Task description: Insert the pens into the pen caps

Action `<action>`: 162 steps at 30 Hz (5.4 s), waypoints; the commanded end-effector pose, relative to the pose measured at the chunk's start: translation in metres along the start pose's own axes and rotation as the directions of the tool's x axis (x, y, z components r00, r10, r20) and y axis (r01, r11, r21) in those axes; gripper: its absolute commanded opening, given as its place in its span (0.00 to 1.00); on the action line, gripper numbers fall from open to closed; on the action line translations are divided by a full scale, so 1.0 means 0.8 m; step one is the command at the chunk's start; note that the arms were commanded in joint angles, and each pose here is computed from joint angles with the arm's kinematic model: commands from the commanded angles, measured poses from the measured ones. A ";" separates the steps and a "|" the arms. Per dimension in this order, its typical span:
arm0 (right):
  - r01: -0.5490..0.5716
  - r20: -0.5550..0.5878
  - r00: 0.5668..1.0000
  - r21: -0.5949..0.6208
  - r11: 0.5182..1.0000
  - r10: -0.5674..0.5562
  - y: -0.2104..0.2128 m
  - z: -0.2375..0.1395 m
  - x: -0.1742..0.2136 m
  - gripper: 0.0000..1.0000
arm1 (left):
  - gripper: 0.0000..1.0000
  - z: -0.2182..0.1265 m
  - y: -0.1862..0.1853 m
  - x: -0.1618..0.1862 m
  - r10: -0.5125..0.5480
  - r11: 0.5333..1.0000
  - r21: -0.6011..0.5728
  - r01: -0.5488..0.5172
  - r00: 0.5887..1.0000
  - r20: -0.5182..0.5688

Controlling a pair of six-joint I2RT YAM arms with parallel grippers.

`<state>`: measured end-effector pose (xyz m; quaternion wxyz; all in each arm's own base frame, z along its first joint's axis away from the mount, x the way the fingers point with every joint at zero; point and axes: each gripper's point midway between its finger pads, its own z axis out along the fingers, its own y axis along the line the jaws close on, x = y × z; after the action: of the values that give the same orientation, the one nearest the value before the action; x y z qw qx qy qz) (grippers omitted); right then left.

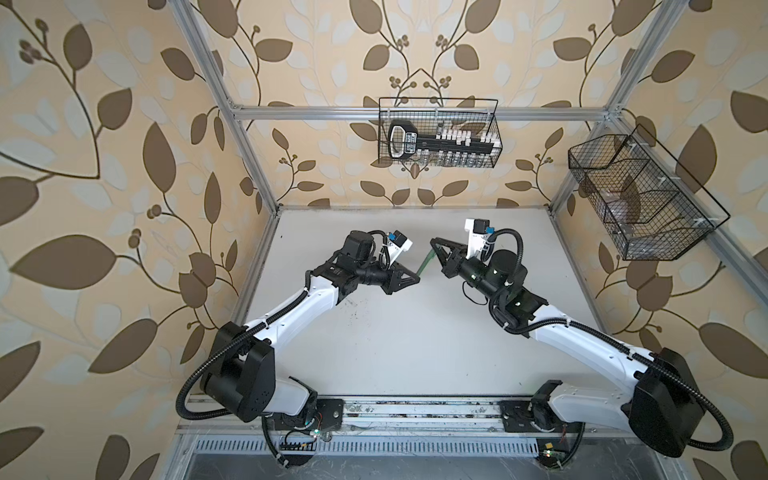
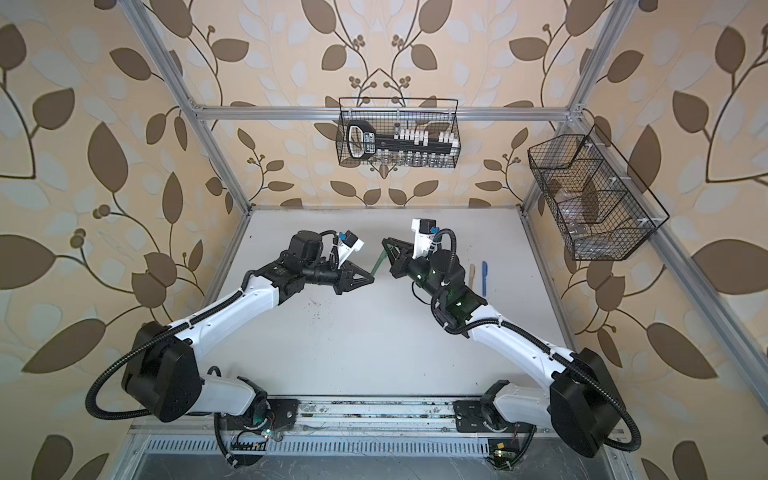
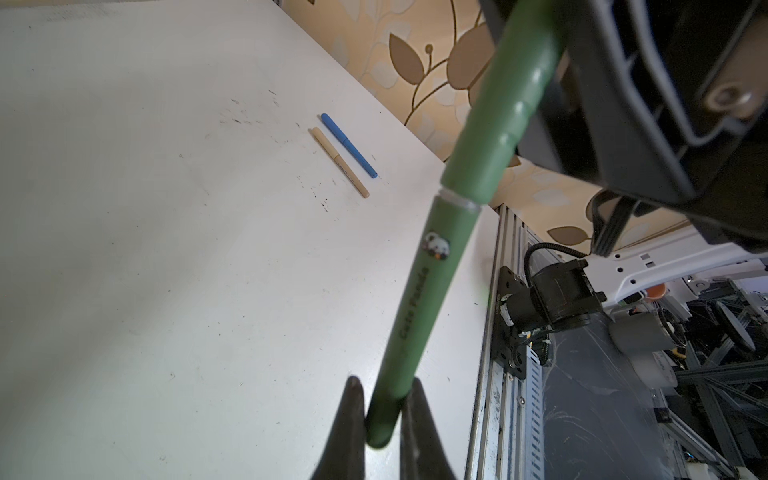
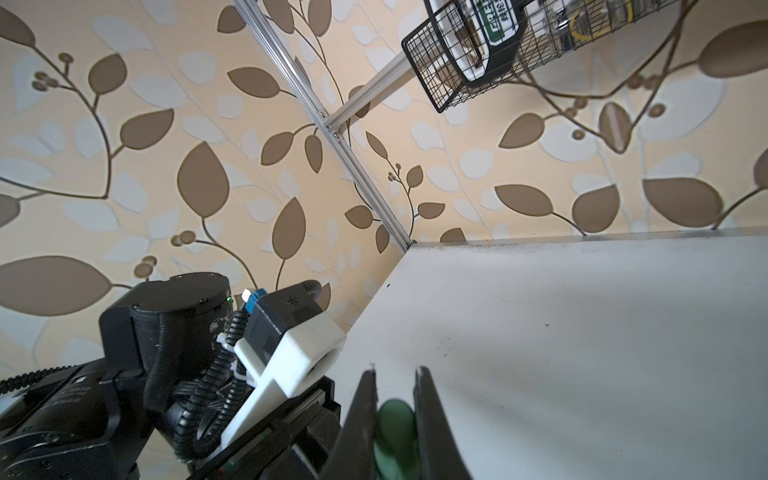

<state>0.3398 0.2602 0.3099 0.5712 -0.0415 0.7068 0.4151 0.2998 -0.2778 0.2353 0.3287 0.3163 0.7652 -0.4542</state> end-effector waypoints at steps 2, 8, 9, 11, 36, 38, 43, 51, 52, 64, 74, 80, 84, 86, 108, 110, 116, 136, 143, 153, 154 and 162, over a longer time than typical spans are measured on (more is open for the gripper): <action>-0.113 -0.621 0.781 -0.024 0.993 0.074 0.003 -0.055 0.233 0.00 | 0.00 -0.101 -0.054 -0.230 0.333 0.942 -0.139 -0.305 0.794 0.509; -0.116 -0.638 0.766 -0.020 0.993 0.077 0.005 -0.054 0.244 0.00 | 0.00 -0.107 -0.062 -0.241 0.340 0.938 -0.134 -0.319 0.782 0.523; -0.118 -0.637 0.767 -0.018 0.993 0.080 0.005 -0.053 0.245 0.00 | 0.00 -0.108 -0.063 -0.242 0.344 0.937 -0.137 -0.322 0.777 0.527; -0.127 -0.627 0.774 -0.014 0.992 0.090 0.006 -0.050 0.244 0.00 | 0.00 -0.111 -0.068 -0.247 0.335 0.939 -0.123 -0.322 0.766 0.549; -0.179 -0.355 0.921 -0.011 0.984 0.164 -0.028 -0.021 0.101 0.00 | 0.66 -0.036 -0.037 -0.079 -0.083 0.984 0.174 0.027 0.943 0.321; -0.184 -0.331 0.928 -0.015 0.983 0.169 -0.030 -0.022 0.089 0.00 | 0.66 -0.032 -0.039 -0.058 -0.099 0.981 0.186 0.048 0.957 0.274; -0.167 -0.285 0.946 -0.020 0.986 0.155 -0.035 -0.027 0.063 0.00 | 0.67 -0.008 -0.035 0.006 -0.154 0.977 0.168 0.133 0.982 0.114; -0.174 -0.249 0.956 -0.061 0.983 0.153 -0.027 -0.023 0.039 0.00 | 0.62 0.017 -0.048 0.046 -0.190 0.963 0.196 0.184 0.982 0.013; -0.176 -0.247 0.956 -0.067 0.982 0.155 -0.026 -0.022 0.036 0.00 | 0.60 0.018 -0.049 0.047 -0.186 0.964 0.196 0.180 0.983 0.010; -0.158 -0.253 0.959 -0.109 0.981 0.127 -0.008 -0.023 0.013 0.00 | 0.53 0.023 -0.033 0.055 -0.180 0.976 0.119 0.180 0.984 -0.003; -0.164 -0.233 0.963 -0.106 0.981 0.136 -0.010 -0.020 0.017 0.00 | 0.41 0.024 -0.042 0.041 -0.184 0.969 0.171 0.179 0.983 0.018; -0.162 -0.239 0.962 -0.101 0.982 0.134 -0.012 -0.017 0.023 0.00 | 0.31 0.022 -0.043 0.040 -0.184 0.970 0.165 0.178 0.983 0.025; -0.149 -0.242 0.962 -0.093 0.984 0.123 -0.013 -0.017 0.025 0.00 | 0.30 0.020 -0.045 0.035 -0.180 0.971 0.165 0.172 0.983 0.034; -0.133 -0.244 0.964 -0.088 0.987 0.108 -0.012 -0.017 0.026 0.00 | 0.31 0.020 -0.045 0.035 -0.184 0.971 0.164 0.176 0.982 0.034; -0.115 -0.232 0.968 -0.055 0.992 0.100 -0.020 -0.010 0.036 0.00 | 0.30 0.015 -0.055 0.027 -0.185 0.967 0.188 0.174 0.982 0.039; -0.116 -0.235 0.967 -0.053 0.992 0.101 -0.021 -0.009 0.037 0.00 | 0.27 0.015 -0.053 0.028 -0.186 0.967 0.183 0.176 0.982 0.039; -0.116 -0.246 0.964 -0.062 0.991 0.097 -0.017 -0.012 0.041 0.00 | 0.07 0.013 -0.043 0.021 -0.184 0.978 0.116 0.175 0.980 0.073; -0.130 -0.442 0.891 -0.036 0.991 0.102 -0.003 -0.046 0.140 0.00 | 0.00 -0.027 0.001 -0.114 0.023 0.993 -0.115 0.018 0.938 0.347; -0.164 -0.499 0.856 -0.015 0.986 0.135 0.003 -0.057 0.188 0.00 | 0.00 -0.038 -0.007 -0.165 0.133 0.989 -0.110 -0.095 0.899 0.418; -0.190 -0.593 0.788 0.020 0.981 0.165 0.010 -0.066 0.249 0.00 | 0.00 -0.062 -0.002 -0.229 0.187 0.982 -0.126 -0.143 0.845 0.501; -0.188 -0.597 0.786 0.021 0.982 0.163 0.011 -0.065 0.253 0.00 | 0.00 -0.064 -0.003 -0.235 0.184 0.982 -0.123 -0.141 0.837 0.516; -0.172 -0.640 0.753 0.035 0.984 0.155 0.014 -0.070 0.281 0.00 | 0.00 -0.058 0.000 -0.256 0.165 0.986 -0.080 -0.144 0.831 0.531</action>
<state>0.3465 0.2397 0.2739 0.5777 0.0812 0.7143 0.3867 0.3502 -0.2762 0.2159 0.3063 0.2562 0.7950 -0.4566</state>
